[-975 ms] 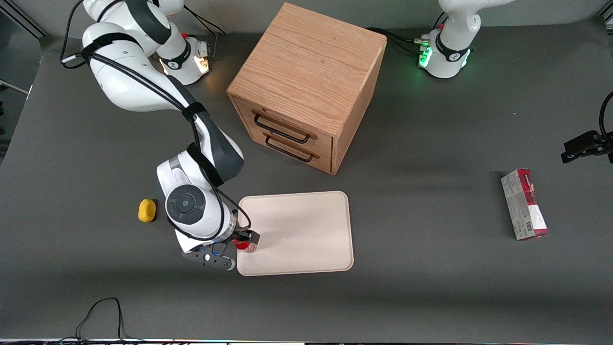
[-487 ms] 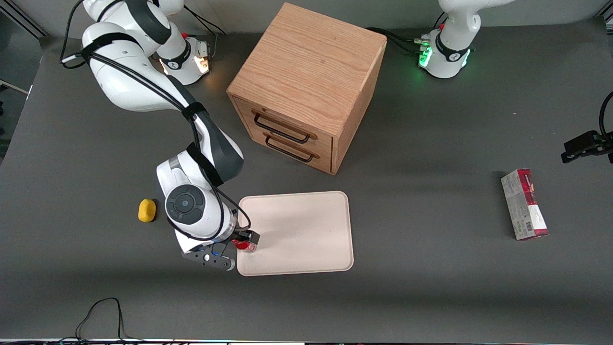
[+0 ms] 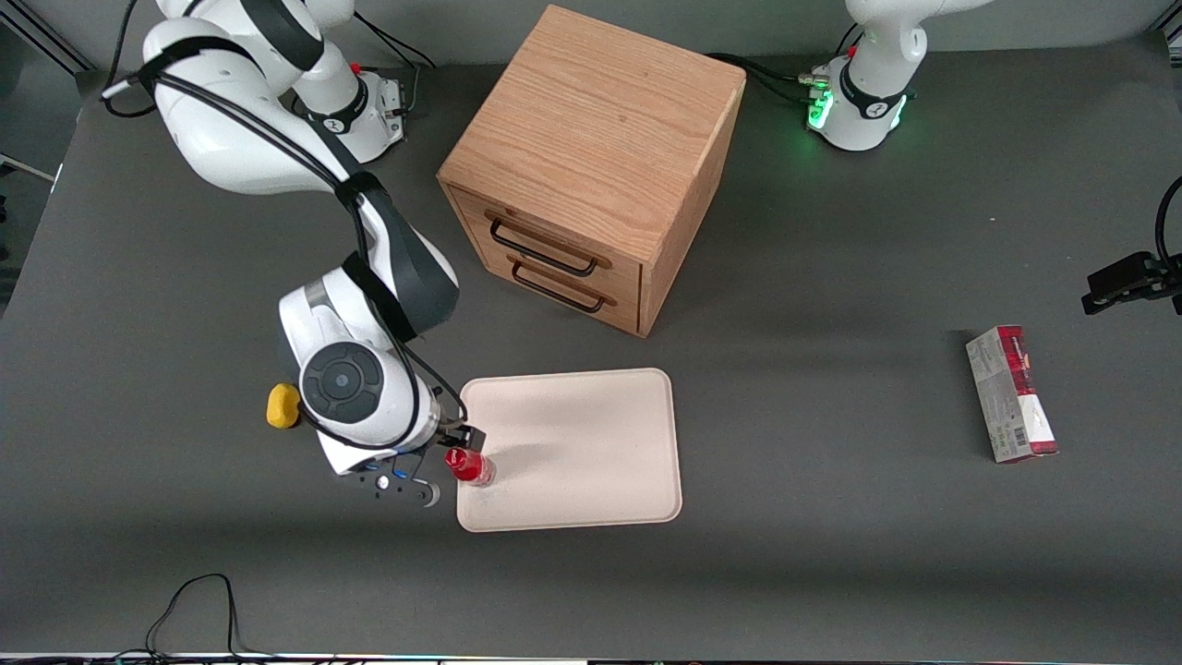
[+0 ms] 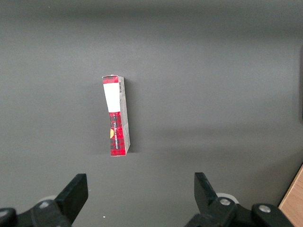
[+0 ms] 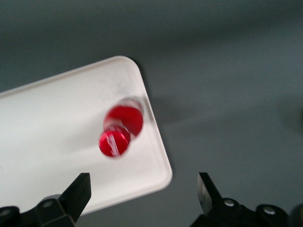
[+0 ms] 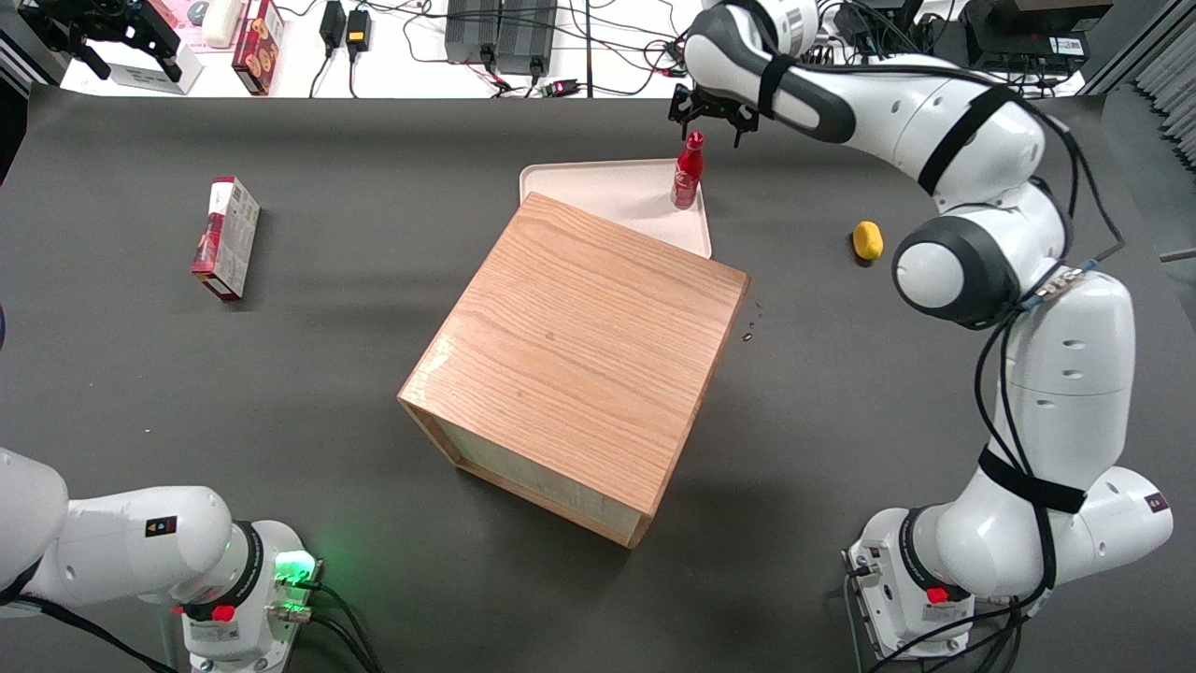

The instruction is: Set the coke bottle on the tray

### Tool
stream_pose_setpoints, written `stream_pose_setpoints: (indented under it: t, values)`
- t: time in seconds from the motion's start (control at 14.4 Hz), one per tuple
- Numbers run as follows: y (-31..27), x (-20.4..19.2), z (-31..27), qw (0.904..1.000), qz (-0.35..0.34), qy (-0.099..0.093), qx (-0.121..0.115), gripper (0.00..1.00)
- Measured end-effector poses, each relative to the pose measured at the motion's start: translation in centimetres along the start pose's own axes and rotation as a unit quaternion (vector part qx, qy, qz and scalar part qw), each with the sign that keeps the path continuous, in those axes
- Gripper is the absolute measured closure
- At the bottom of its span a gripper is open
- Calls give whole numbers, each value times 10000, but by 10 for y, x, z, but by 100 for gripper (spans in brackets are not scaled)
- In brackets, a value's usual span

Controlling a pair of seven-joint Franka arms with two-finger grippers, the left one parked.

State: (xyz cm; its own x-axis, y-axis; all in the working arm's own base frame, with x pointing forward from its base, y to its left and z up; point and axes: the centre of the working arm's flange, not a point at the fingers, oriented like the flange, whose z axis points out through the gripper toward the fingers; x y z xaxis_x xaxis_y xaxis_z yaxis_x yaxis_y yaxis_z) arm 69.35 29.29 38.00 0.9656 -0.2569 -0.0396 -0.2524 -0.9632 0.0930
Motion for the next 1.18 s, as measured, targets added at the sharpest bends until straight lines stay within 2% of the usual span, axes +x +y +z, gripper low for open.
stream_pose_setpoints:
  t: [0.28, 0.42, 0.63, 0.77, 0.97, 1.18]
  values:
    - [55, -22, -40, 9984, -488, -295, 56, 0]
    - [93, -36, -58, 9964, -746, -381, 107, 0]
    - [153, -65, -72, 9939, -1049, -309, 118, 0]
    - [206, -80, -84, 9908, -1296, -290, 270, 0]
    - [288, -103, -108, 9898, -1351, -134, 421, 0]
    - [313, -121, -128, 9897, -1338, -24, 510, 0]
